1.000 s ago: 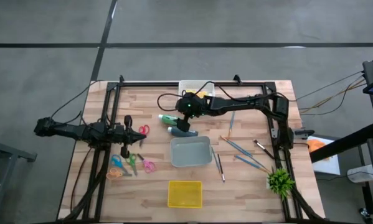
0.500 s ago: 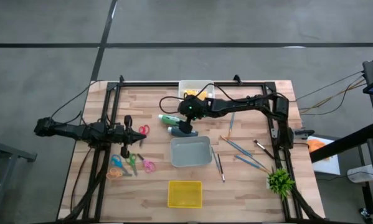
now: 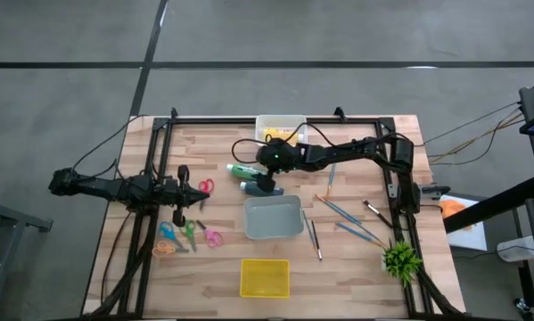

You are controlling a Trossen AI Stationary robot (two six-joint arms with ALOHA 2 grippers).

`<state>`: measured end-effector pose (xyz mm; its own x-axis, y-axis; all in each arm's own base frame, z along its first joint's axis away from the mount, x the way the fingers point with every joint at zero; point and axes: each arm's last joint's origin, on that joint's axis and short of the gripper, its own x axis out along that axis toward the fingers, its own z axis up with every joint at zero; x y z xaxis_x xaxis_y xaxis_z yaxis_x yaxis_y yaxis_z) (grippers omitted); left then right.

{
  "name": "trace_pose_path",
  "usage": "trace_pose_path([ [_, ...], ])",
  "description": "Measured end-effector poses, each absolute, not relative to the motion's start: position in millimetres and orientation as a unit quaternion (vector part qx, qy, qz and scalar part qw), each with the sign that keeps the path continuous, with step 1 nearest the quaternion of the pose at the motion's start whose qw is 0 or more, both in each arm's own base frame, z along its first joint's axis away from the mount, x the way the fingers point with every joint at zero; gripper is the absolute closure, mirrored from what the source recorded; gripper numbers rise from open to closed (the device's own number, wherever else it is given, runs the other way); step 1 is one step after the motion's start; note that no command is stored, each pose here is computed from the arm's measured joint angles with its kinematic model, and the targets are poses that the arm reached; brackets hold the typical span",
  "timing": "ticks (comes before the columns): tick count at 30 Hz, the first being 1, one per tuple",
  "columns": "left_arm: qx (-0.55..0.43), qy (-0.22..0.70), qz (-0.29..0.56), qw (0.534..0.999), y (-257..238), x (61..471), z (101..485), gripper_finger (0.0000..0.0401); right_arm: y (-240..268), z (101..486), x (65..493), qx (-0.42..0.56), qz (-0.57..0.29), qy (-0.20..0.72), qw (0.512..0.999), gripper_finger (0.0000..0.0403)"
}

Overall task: Pick & Place Paint Supplies
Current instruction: Put the green paint bottle into the white bin

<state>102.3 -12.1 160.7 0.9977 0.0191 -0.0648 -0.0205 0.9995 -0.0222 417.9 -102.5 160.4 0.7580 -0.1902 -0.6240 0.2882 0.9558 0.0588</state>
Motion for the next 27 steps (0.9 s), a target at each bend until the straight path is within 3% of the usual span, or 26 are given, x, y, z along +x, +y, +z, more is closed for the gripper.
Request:
trace_pose_path([
  [9,-0.011,0.032,0.010,0.999,-12.1,102.4,160.7,0.0401,-107.6,136.6,427.4,0.075,-0.124,0.323,0.935,0.0032],
  [14,-0.011,0.034,0.010,0.999,-12.2,102.5,160.4,0.0401,-111.7,143.5,433.1,0.063,-0.124,0.308,0.941,0.0032],
  [27,-0.011,0.035,0.010,0.999,-12.2,102.7,160.2,0.0401,-113.0,116.2,431.0,0.063,-0.126,0.356,0.924,0.0032],
])
